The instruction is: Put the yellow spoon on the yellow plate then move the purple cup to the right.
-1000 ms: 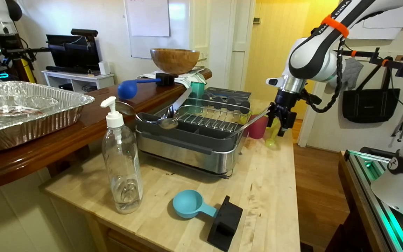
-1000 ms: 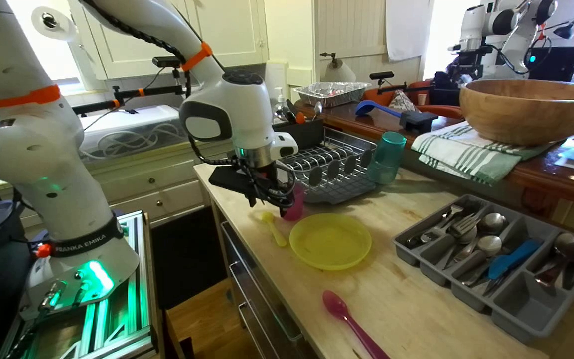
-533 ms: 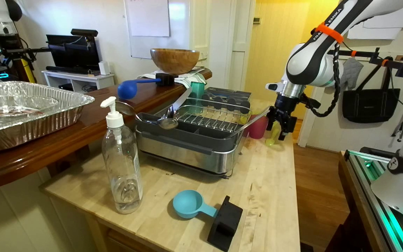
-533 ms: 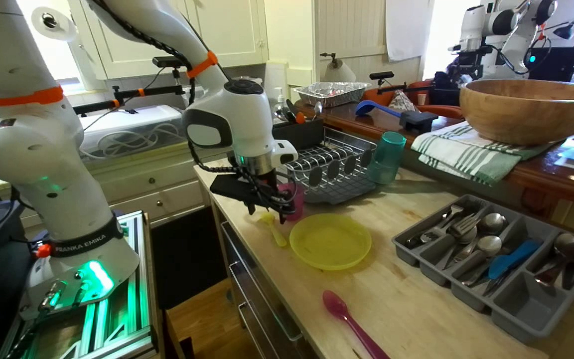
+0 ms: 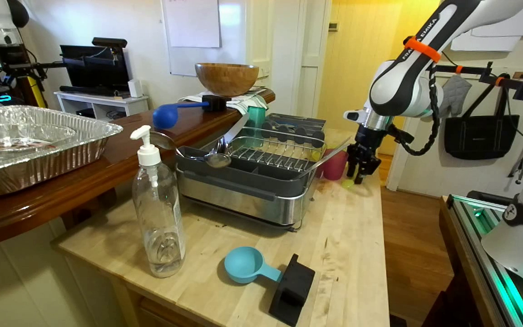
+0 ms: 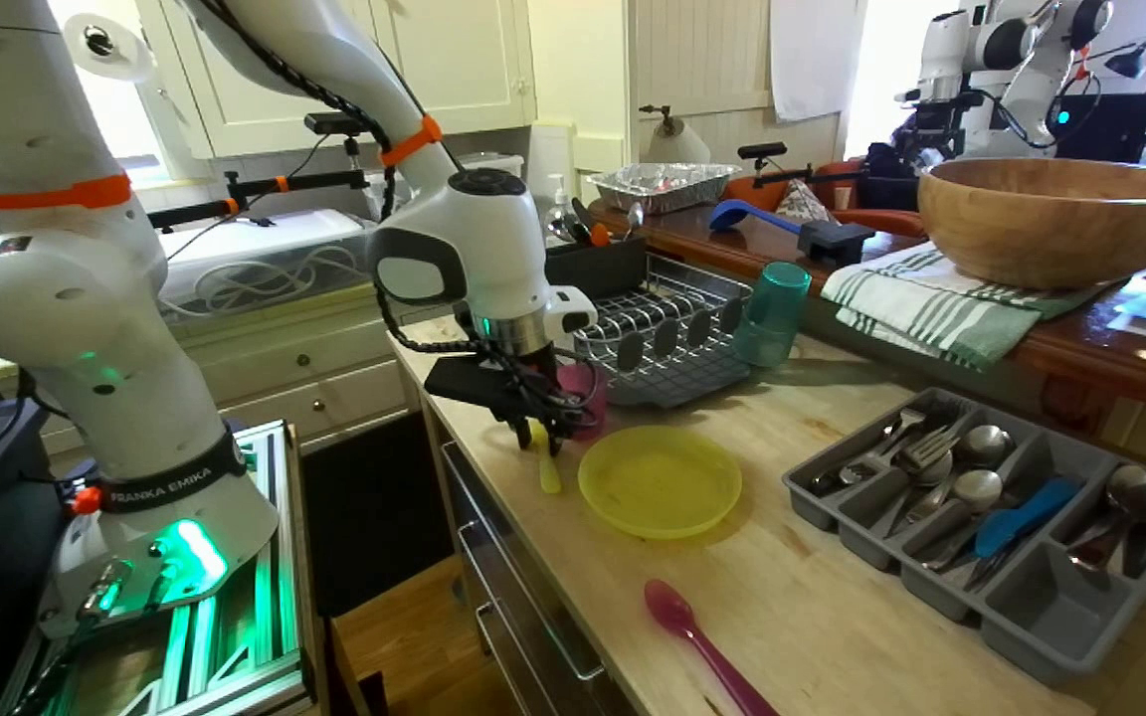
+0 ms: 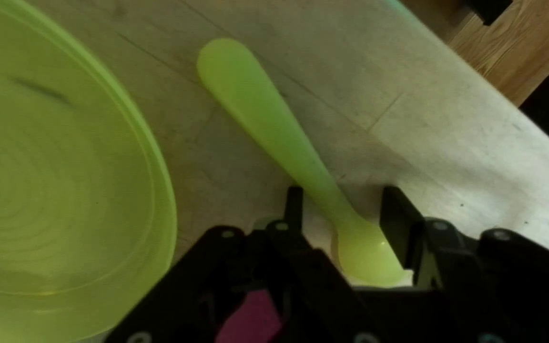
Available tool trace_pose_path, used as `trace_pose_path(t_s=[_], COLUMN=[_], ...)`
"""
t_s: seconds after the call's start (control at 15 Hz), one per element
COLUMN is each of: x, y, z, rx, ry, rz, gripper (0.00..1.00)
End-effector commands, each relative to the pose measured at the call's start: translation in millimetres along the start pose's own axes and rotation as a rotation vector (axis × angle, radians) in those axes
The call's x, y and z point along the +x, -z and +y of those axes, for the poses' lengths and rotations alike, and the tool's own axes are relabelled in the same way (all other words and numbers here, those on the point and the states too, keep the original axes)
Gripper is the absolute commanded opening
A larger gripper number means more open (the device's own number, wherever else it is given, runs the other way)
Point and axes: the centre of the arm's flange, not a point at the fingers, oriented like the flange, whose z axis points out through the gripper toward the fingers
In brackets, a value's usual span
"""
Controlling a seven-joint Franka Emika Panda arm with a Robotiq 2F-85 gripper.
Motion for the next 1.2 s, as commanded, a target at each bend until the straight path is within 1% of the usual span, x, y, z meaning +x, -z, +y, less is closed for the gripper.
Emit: trace_pose_path(t_s=[0.0,0.13,0.2,0.27,0.33,0.6,0.87,1.13], x=[-3.1,-2.8,-2.7,-2.1,-1.6,0.3,4.6,6.4], y=[-14.6,-13.6,-13.2,-13.3,-12.7,-8.7,2.1,14.0], z=[-3.8,-3.1,-3.6,-4.3,-5.2,-7.0,-13.3,-17.6], rx=[-0.009,-0.013,-0.009,0.002,0.01,0.029,0.053,0.096], ry=[0.017,0.022,0.027,0.032,0.04,0.081,0.152,0.219], rz=[-0.009,-0.009,-0.012,-0.01,-0.015,-0.008,-0.002,-0.01], gripper=[0.14,0.01,0.0,0.03,0.04,0.04,0.04,0.04])
